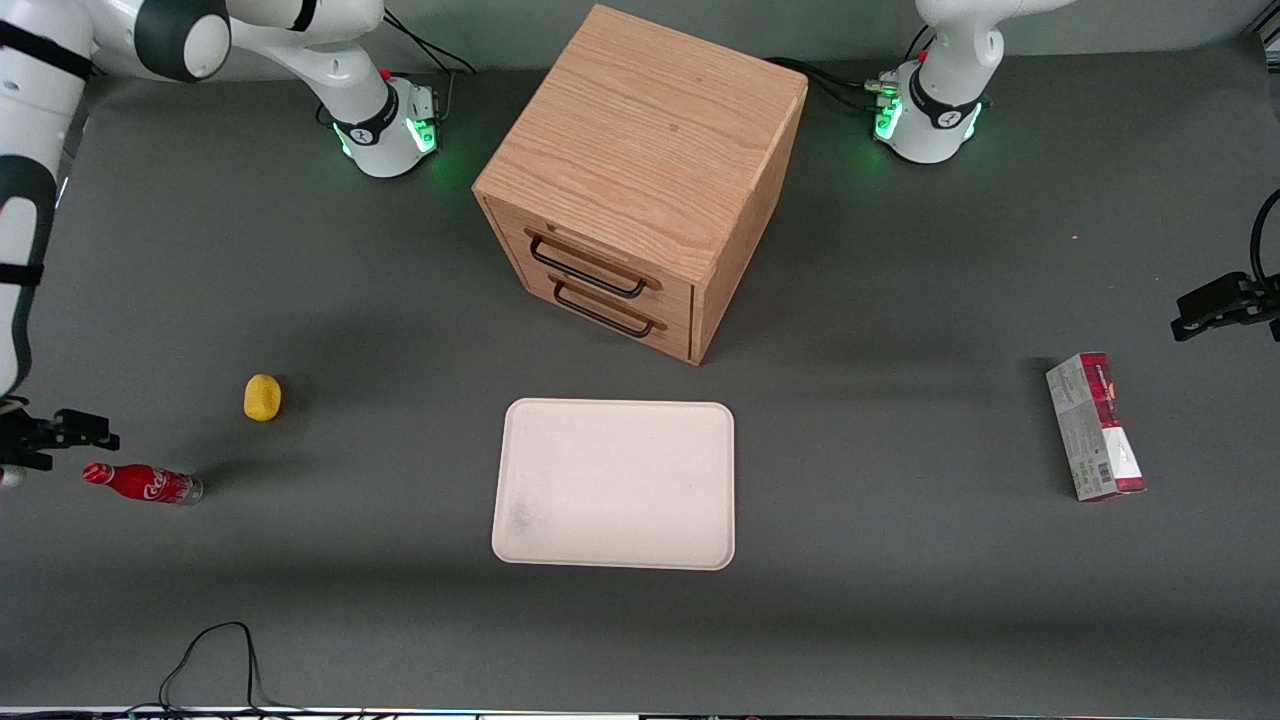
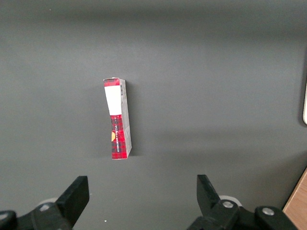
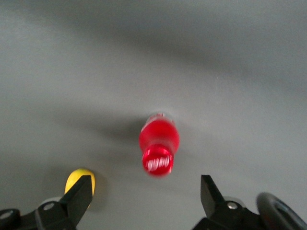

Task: Place coke bottle on tray
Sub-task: 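Lower the open right gripper around the bottle and close on it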

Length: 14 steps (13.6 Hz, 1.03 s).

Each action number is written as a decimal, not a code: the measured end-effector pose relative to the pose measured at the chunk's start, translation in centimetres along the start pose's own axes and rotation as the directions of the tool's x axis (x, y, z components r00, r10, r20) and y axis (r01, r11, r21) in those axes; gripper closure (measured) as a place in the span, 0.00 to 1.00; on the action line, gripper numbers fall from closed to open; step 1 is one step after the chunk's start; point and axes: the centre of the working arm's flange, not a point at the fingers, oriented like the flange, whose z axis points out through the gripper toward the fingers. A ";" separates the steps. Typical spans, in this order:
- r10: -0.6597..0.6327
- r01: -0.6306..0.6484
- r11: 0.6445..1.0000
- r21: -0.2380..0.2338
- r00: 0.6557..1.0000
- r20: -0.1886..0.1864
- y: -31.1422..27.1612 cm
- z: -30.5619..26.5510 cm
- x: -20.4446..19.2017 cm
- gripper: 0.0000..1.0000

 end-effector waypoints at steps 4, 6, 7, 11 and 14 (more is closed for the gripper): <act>0.009 -0.008 1.000 0.004 1.000 -0.018 0.2 2.9 2.3 0.00; 0.011 -0.011 1.000 0.007 1.000 -0.018 0.3 3.6 2.7 0.00; 0.013 -0.012 1.000 0.009 1.000 -0.015 0.3 3.9 2.6 0.00; 0.028 -0.028 1.000 0.008 1.000 0.000 1.1 4.0 1.8 0.00; 0.043 -0.043 0.999 0.014 0.999 0.018 1.6 4.3 0.9 0.04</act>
